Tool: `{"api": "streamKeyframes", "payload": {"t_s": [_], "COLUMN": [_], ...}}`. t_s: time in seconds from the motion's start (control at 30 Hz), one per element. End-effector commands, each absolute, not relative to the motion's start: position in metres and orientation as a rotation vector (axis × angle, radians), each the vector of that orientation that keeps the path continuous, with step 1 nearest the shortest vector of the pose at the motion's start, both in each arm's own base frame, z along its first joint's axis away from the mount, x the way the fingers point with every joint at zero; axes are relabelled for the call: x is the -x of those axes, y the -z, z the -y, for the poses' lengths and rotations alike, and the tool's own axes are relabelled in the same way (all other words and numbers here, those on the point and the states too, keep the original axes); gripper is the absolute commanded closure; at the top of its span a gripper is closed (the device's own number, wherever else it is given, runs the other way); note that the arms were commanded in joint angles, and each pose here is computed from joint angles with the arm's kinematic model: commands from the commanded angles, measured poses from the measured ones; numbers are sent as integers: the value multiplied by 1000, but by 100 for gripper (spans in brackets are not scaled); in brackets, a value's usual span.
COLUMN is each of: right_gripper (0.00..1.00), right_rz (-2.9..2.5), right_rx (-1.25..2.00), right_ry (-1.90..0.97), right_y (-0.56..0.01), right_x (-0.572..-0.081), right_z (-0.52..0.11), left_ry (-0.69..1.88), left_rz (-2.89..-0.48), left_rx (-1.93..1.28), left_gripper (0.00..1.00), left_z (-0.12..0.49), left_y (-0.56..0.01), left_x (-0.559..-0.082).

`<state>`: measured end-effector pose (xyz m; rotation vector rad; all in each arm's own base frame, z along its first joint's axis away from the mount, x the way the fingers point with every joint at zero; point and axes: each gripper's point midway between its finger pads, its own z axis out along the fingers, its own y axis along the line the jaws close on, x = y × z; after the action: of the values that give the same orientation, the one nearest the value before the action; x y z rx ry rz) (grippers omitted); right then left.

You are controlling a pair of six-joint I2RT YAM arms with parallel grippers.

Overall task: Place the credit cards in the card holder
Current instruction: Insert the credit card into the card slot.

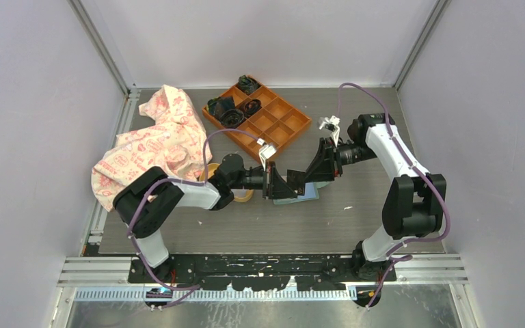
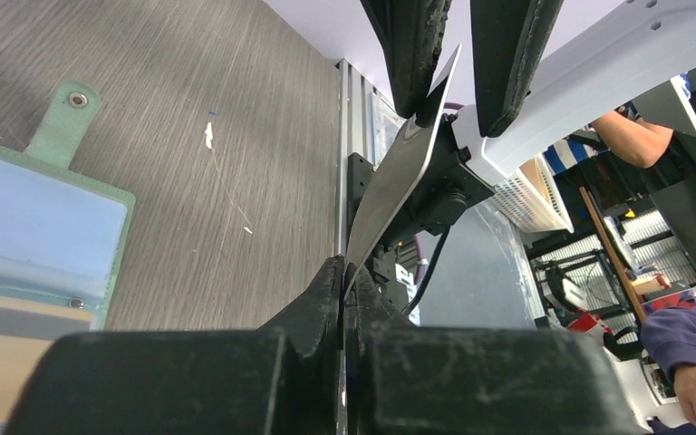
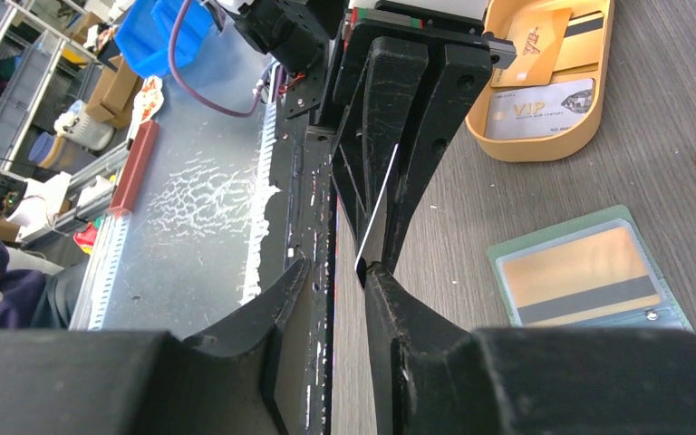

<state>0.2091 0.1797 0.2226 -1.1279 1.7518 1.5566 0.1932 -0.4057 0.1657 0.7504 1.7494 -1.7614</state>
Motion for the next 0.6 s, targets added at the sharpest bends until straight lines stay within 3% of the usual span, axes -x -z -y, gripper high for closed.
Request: {"api": "streamKeyframes", "payload": {"t_s": [0.0,0.57], "right_gripper": [66,68], "right_rz": [-1777,-1818], "right_rx": [1077,1028], "right_ry": [-1627,-1624], "right_y": [-250,-249], "right_x": [-192,-200], "right_z": [-181,-175], "left_ry": [1696,1656], "left_rz": [-1672,-1655], "left_rx": [-743,-830], "left_gripper": [100,100], "left_z": [410,420], "left_y": [-189,-199], "left_x": [-205,-186]}}
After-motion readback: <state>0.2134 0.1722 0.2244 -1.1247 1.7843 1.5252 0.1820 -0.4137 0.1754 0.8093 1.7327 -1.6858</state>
